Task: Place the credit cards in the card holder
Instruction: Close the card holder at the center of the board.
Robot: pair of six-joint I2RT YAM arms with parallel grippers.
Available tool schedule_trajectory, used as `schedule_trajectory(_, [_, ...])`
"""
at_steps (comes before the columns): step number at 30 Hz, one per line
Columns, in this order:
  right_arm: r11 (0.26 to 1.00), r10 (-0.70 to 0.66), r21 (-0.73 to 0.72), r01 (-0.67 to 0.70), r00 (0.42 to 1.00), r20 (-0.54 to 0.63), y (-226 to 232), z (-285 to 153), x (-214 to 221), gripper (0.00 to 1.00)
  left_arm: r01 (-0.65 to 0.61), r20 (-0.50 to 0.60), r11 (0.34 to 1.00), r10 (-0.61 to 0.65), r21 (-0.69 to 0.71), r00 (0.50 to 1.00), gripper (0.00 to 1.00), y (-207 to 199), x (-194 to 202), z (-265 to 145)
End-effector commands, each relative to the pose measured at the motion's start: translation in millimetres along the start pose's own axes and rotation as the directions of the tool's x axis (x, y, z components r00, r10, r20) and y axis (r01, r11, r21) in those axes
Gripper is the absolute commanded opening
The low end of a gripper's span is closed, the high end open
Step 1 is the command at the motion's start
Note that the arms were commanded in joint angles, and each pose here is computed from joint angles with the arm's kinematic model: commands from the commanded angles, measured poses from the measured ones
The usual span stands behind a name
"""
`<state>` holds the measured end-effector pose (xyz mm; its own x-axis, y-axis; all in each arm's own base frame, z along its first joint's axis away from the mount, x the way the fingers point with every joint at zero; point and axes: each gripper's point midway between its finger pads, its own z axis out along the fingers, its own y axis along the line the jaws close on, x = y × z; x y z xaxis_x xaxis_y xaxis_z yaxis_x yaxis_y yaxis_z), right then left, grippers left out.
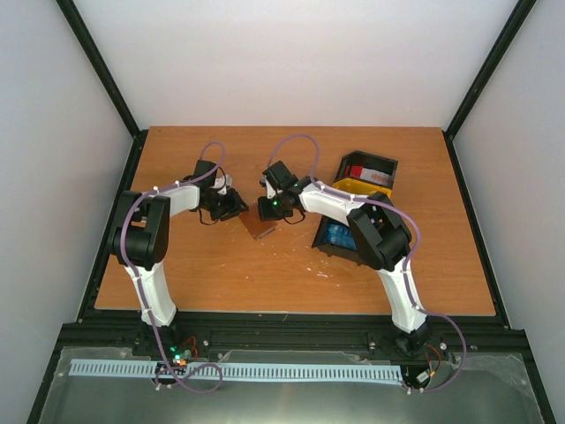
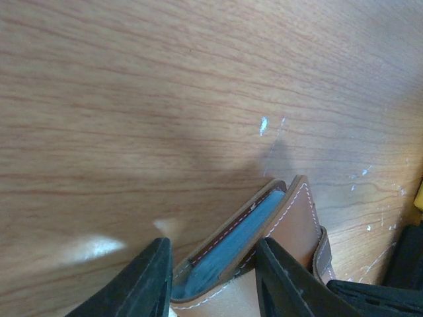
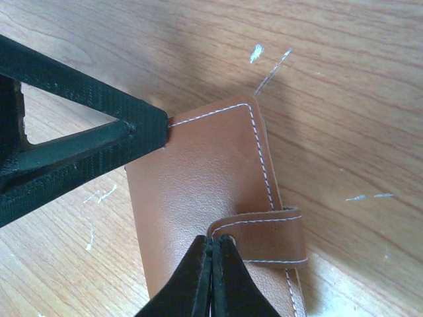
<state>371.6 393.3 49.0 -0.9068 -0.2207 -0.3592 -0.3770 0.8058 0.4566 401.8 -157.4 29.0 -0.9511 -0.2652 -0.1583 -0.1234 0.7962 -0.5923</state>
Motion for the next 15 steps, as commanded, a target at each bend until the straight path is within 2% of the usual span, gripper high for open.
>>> schedule_trajectory(1, [0.999,-0.027,-0.033,0.027,0.999,0.019,11,-11,-11,0.03,0.003,-0.066,1.000,-0.004,-0.021,0.998,0.37,14,19,10])
schedule_trajectory(15, [0.999,-0.023,-0.030,0.021,0.999,-0.047,6,0,2,0.03,0.044,-0.081,0.996,-0.050,-0.075,0.995,0.36,29,28,16])
